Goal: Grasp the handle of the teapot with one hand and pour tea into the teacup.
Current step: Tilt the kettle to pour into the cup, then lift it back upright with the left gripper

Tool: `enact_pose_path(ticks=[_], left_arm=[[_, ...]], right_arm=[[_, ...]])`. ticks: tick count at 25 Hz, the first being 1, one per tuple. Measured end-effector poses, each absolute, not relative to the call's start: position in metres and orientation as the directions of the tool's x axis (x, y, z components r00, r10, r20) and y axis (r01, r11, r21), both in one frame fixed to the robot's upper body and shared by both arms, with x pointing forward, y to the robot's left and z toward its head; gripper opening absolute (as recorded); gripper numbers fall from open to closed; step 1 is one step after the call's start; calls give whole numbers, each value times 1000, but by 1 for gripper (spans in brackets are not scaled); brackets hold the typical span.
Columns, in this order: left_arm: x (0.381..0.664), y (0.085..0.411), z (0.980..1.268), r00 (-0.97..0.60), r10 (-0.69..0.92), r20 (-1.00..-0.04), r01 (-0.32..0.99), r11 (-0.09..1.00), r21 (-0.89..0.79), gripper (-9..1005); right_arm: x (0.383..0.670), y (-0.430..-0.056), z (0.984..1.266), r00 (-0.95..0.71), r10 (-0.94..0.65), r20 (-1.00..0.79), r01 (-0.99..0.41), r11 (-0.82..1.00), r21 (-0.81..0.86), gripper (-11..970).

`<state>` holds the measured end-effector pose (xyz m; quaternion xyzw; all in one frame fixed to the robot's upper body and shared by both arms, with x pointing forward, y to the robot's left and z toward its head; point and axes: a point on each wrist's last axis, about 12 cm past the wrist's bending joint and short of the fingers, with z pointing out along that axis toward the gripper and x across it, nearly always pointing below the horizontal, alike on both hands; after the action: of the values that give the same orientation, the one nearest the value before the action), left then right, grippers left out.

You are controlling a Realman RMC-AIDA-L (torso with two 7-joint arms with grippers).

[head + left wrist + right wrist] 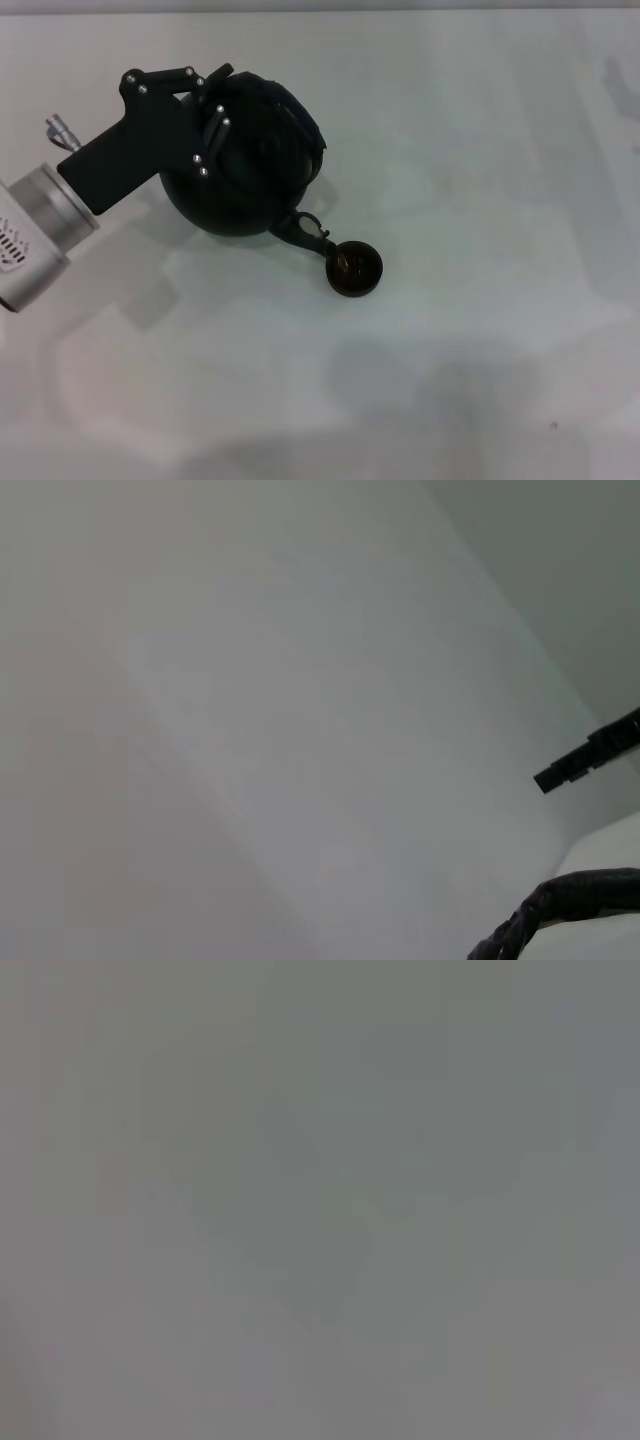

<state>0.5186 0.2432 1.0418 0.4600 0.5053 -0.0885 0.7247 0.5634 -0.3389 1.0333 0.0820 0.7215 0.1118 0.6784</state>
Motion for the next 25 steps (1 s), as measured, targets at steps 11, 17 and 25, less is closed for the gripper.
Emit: enact_pose_path(ticks=[11,17,25], left_arm=[[520,244,1042,483,350,-802,586,551,594,104],[520,243,1042,489,354,-797,584,546,601,102],[520,243,1042,499,363,-787,575,541,614,103]], right_arm=[[565,-337,1034,-67,285,-956,-42,957,288,844],[565,-337,1034,-68,285,-956,-42,957,288,844],[565,-336,1034,-70,285,-956,-43,956,289,844]])
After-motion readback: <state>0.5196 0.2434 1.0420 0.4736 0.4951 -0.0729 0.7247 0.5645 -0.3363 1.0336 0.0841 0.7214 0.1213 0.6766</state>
